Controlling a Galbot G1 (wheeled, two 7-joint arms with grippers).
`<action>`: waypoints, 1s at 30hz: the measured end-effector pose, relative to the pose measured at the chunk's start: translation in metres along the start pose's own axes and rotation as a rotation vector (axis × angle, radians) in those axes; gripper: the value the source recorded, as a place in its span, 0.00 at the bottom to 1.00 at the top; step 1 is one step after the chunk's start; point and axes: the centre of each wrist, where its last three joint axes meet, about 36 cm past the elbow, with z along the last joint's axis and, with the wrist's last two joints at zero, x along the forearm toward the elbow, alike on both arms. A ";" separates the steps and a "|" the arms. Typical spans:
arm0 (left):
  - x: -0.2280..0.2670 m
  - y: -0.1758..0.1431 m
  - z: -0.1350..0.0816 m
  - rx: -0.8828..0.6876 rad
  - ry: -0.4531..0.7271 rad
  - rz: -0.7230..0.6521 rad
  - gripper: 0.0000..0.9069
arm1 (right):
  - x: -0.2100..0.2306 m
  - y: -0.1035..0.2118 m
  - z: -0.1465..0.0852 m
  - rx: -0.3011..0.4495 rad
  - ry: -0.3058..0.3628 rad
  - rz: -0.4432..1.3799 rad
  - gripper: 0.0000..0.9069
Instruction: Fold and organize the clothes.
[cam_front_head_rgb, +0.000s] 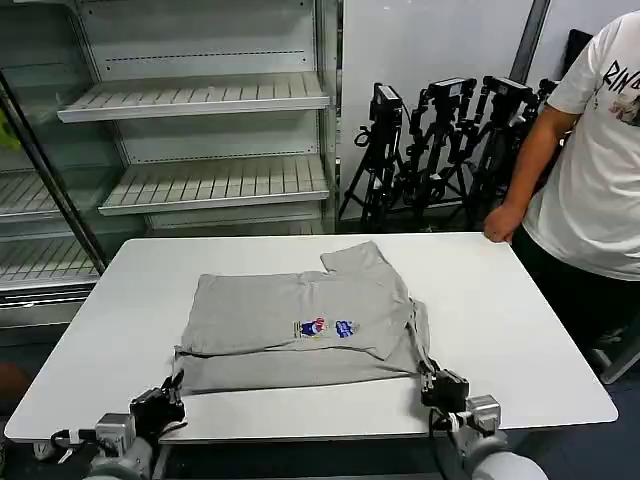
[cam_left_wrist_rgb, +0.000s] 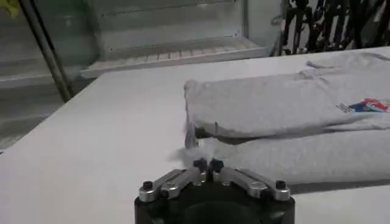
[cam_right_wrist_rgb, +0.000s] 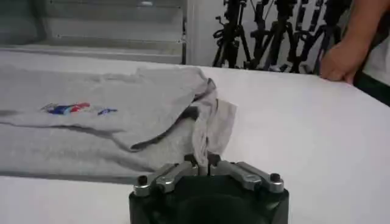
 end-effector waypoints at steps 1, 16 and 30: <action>0.004 -0.001 0.001 -0.003 0.003 -0.001 0.04 | 0.003 0.000 0.000 0.002 0.003 0.001 0.00; 0.036 -0.002 0.007 -0.030 0.054 -0.010 1.00 | 0.030 0.000 -0.003 0.023 -0.011 0.026 1.00; 0.044 0.011 -0.025 -0.035 -0.045 -0.037 1.00 | 0.020 -0.013 -0.036 0.007 -0.132 0.051 1.00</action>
